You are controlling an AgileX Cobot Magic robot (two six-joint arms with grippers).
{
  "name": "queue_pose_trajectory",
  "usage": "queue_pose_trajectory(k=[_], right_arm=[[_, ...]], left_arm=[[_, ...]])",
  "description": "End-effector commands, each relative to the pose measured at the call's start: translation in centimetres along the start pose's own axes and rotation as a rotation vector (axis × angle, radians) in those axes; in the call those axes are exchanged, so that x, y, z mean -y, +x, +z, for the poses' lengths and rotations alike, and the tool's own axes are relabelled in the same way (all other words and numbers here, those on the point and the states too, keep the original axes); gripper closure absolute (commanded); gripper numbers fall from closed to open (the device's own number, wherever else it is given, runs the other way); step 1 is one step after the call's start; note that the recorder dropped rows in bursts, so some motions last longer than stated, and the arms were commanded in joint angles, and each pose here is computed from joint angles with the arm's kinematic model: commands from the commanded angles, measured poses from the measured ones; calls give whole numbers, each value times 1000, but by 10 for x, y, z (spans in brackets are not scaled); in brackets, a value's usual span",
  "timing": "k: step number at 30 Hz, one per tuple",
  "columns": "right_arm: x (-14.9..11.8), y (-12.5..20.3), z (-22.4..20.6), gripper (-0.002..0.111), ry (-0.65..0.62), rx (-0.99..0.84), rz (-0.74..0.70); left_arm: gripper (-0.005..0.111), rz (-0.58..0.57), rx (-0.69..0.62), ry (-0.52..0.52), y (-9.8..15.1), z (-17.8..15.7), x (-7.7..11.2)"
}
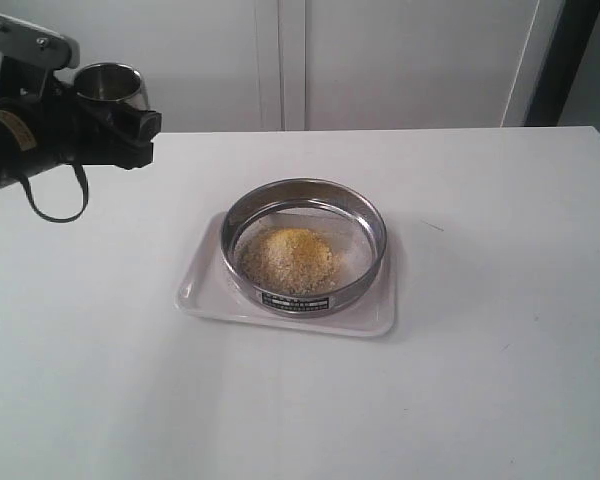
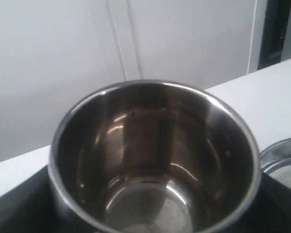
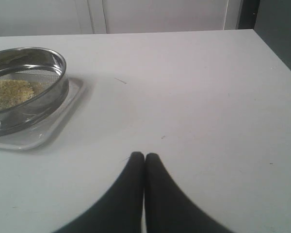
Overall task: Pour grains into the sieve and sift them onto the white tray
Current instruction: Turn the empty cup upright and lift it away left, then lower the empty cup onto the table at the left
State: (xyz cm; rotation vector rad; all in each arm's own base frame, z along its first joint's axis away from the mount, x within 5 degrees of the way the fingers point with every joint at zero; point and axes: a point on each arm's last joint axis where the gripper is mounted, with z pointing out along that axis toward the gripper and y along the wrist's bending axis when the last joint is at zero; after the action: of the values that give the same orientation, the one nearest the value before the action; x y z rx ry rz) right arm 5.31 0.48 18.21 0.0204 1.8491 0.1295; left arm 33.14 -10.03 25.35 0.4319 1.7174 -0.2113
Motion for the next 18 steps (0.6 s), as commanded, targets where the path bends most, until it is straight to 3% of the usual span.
queue_pose_trajectory(k=[1, 9, 18], right_arm=[[0, 0, 0, 108, 0, 13, -8], [0, 0, 0, 108, 0, 13, -8], [0, 0, 0, 108, 0, 13, -8]], left_arm=[[107, -66, 44, -82, 20, -18, -23], [107, -121, -64, -222, 60, -43, -60], [107, -142, -50, -247, 85, -48, -61]])
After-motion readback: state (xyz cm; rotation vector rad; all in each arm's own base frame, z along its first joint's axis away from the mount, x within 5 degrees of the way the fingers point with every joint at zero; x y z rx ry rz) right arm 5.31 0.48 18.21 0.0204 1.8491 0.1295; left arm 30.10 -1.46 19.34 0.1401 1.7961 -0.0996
